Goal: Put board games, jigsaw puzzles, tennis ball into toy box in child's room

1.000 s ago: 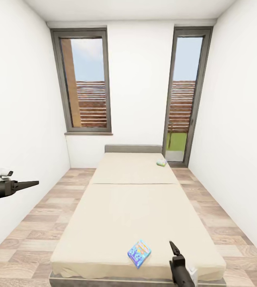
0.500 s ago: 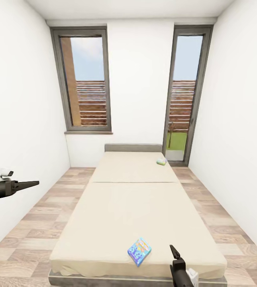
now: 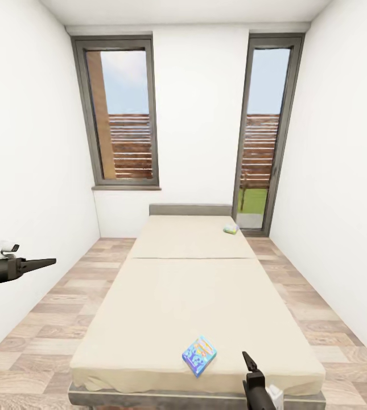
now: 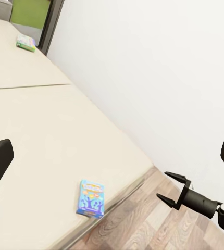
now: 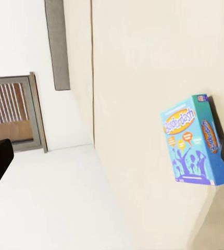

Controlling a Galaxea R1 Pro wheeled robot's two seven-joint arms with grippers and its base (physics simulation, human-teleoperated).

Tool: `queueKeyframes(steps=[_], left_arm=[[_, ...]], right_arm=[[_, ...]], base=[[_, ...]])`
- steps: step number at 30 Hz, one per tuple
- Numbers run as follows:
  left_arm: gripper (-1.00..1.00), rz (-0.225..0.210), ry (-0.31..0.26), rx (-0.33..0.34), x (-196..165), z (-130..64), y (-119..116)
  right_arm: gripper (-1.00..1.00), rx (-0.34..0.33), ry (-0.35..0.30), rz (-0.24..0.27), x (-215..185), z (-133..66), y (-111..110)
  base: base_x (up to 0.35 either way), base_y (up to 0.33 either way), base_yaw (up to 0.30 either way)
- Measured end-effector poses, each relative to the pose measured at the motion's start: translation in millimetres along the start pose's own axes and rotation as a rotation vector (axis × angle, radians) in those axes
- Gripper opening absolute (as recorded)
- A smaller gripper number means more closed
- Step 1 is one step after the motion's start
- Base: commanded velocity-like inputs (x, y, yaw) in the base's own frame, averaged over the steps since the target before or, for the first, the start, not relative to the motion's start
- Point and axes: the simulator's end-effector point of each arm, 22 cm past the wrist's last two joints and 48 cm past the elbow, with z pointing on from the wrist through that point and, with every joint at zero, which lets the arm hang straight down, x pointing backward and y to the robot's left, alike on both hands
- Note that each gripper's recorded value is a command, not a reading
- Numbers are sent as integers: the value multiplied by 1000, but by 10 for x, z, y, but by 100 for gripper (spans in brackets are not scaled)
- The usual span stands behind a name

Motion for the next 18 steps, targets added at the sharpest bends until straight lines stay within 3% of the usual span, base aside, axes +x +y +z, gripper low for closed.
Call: queueKeyframes(steps=[9, 18], left_arm=[[100, -7, -1, -5, 121, -8, 71], [100, -80, -1, -11, 251, -19, 144]], right_arm=[[100, 17, 8, -13, 23, 31, -214], [100, 18, 10, -16, 26, 70, -369]], base=[[0, 0, 0], [0, 0, 0]])
